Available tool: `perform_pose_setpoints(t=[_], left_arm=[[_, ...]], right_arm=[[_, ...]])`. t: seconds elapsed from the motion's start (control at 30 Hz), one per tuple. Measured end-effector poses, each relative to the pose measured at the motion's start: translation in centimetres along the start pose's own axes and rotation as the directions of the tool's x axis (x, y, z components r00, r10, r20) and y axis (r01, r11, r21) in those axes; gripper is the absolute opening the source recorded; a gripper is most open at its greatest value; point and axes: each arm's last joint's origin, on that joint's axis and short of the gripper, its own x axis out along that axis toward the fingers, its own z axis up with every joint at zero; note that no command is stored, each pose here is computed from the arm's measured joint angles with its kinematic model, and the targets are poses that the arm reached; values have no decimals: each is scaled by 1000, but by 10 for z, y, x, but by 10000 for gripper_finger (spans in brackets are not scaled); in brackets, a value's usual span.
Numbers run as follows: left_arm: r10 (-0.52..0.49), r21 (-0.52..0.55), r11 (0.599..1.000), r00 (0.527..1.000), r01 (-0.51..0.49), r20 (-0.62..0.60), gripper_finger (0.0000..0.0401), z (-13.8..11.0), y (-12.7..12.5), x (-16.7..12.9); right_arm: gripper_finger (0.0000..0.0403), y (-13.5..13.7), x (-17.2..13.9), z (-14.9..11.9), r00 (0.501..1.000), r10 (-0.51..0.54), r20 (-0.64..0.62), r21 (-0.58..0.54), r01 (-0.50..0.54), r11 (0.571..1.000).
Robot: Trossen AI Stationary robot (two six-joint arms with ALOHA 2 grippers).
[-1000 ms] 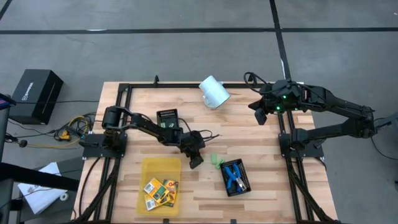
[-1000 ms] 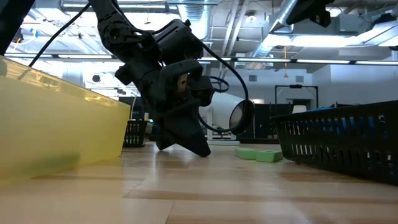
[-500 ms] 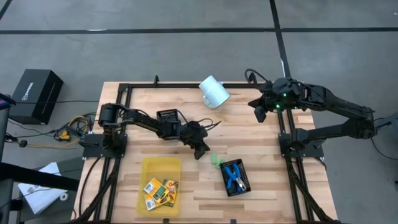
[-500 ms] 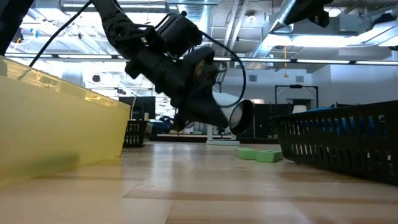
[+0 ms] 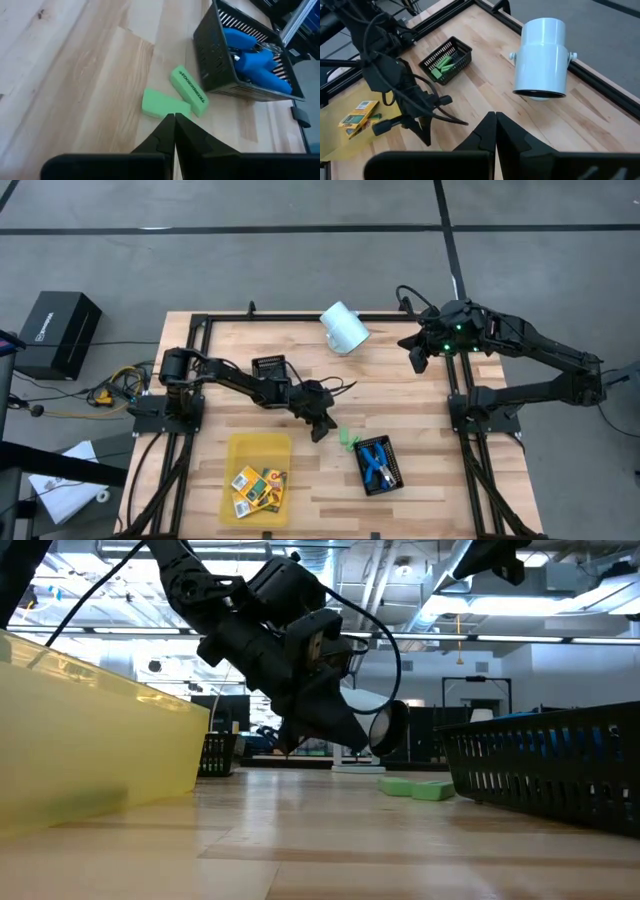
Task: Pick & Place School Supplies
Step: Put the green eraser into the top black bin
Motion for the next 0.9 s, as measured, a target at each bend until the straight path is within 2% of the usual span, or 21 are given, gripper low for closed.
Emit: perform_pose_setpoints(t=[0.27, 0.47, 0.63, 0.9], left_arm=[[-50, 39, 998, 998, 48, 46, 3, 20, -10, 4], [-39, 9, 999, 999, 39, -25, 3, 7, 0, 18], [-56, 19, 998, 998, 57, -33, 3, 7, -5, 29], [-32, 14, 999, 998, 33, -55, 3, 4, -2, 30]], right_arm=[[0, -2, 0, 1, 1000, 1, -1, -8, -1, 1000], [0, -1, 0, 0, 1000, 13, -10, -8, -13, 1000], [0, -1, 0, 0, 1000, 14, -14, -8, -14, 1000], [0, -2, 0, -2, 999, 7, -32, -13, -8, 1000]])
